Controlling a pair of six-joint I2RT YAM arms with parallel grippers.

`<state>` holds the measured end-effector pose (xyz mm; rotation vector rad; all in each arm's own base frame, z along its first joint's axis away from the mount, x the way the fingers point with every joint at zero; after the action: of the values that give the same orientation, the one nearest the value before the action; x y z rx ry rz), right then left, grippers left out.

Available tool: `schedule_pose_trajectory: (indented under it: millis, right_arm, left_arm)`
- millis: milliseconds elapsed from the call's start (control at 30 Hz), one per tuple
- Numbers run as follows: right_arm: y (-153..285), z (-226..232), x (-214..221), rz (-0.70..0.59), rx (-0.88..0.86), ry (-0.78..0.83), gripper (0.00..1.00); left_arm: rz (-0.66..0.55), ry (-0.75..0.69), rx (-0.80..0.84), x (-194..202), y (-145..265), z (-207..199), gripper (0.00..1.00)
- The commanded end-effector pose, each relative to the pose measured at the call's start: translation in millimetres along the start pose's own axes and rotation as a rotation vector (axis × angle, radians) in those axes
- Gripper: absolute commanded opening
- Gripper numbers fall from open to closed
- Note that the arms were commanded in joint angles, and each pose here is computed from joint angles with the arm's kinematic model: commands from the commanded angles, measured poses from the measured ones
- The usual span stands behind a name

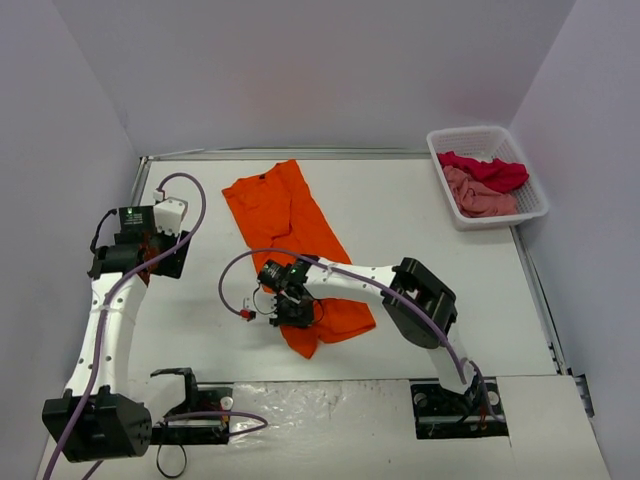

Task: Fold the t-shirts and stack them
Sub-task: Rotate the tshirt 90 degrees

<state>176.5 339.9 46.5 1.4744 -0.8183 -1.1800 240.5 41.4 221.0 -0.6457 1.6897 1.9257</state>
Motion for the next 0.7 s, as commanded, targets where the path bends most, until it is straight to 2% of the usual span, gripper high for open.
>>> schedule_pose_trajectory:
  millis: [0,167,400,500,567,633,667]
  right_arm:
    - [-6.9,19.6,6.6,-0.01,-0.093,-0.03,0.0]
    - [44.2,17.2,5.4,-0.041,-0.051,-0.048,0.0]
    - [149.3,1.7,-2.6,-0.158,0.144,-0.06,0.0]
    - [185.9,-16.1,10.8,-0.213,0.242,-0.107,0.0]
    - [202.1,-35.7,35.1,-0.22,0.301,-0.174,0.0]
    - [214.5,-56.1,64.4,-0.227,0.365,-0.262,0.0]
    - [215.7,-61.4,75.2,-0.223,0.386,-0.299,0.0]
  left_arm:
    - [-0.052,0.019,-0.004,-11.6,6.8,3.0,0.64]
    - [-0.047,0.014,0.01,-11.6,4.3,1.1,0.64]
    - [-0.054,0.0,0.057,-17.7,2.7,-4.2,0.63]
    - [-0.06,-0.02,0.103,-25.5,1.3,-9.2,0.63]
    - [-0.074,-0.027,0.121,-35.5,-1.2,-11.6,0.63]
    - [-0.078,-0.036,0.152,-49.6,-8.1,-15.2,0.57]
    - [-0.08,-0.046,0.164,-55.5,-10.6,-19.1,0.41]
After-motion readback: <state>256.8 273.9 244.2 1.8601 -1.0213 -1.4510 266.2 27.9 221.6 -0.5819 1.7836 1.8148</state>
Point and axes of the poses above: each gripper's point midway between its finger pads, its own y axis back along the fingers, its own z axis along the line the jaws close on, x = y × z, the point moved 4 cm from there along y, back along the fingers, and after that the axes turned 13 degrees about y, right-handed, at the moved point
